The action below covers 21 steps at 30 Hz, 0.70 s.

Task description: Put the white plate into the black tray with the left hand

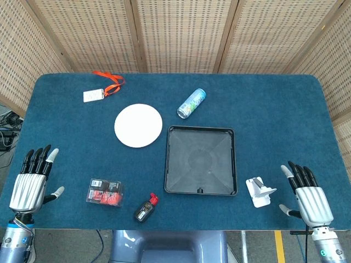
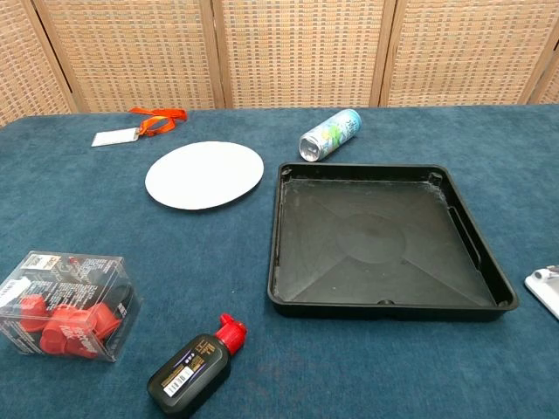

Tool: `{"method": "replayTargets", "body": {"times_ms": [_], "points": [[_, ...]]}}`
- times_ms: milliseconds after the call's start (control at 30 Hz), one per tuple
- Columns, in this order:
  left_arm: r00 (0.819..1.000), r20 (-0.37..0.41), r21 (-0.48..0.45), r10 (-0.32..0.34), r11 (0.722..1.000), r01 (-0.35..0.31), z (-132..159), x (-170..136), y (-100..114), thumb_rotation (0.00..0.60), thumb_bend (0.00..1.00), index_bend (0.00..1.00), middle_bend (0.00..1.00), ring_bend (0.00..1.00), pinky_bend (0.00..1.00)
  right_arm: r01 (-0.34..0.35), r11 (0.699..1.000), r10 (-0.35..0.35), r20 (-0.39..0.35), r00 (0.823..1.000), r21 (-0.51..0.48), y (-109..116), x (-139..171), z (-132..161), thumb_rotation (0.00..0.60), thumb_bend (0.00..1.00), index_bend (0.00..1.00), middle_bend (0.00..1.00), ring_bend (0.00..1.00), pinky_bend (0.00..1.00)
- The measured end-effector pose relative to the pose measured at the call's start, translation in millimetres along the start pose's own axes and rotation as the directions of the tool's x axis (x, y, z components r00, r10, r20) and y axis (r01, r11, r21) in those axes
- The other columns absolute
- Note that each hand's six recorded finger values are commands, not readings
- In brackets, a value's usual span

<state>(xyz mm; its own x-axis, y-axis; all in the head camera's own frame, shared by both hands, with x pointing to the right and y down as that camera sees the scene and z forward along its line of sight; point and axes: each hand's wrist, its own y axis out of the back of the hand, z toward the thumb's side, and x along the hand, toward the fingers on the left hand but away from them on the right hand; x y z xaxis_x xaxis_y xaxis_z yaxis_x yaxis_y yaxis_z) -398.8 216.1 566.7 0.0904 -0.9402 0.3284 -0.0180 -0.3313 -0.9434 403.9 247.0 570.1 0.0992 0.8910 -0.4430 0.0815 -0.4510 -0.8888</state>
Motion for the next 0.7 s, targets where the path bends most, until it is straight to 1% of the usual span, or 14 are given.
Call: {"method": "replayTargets", "body": {"times_ms": [467, 700], "points": [[1.000, -0.002, -0.006, 0.002, 1.000, -0.002, -0.7, 1.4, 0.3, 0.600, 0.02, 0.00, 0.00, 0.00, 0.00, -0.003, 1.000, 0.003, -0.004, 1.000, 0.002, -1.3, -0.3, 1.4, 0.600, 0.17, 0.01, 0.00, 0.00, 0.00], [1.000, 0.000, -0.008, -0.012, 1.000, 0.012, -1.2, 5.2, -3.8, 0.600, 0.02, 0.00, 0.00, 0.00, 0.00, -0.006, 1.000, 0.006, 0.006, 1.000, 0.005, -3.6, -1.8, -0.2, 0.600, 0.17, 0.01, 0.00, 0.00, 0.00]]}}
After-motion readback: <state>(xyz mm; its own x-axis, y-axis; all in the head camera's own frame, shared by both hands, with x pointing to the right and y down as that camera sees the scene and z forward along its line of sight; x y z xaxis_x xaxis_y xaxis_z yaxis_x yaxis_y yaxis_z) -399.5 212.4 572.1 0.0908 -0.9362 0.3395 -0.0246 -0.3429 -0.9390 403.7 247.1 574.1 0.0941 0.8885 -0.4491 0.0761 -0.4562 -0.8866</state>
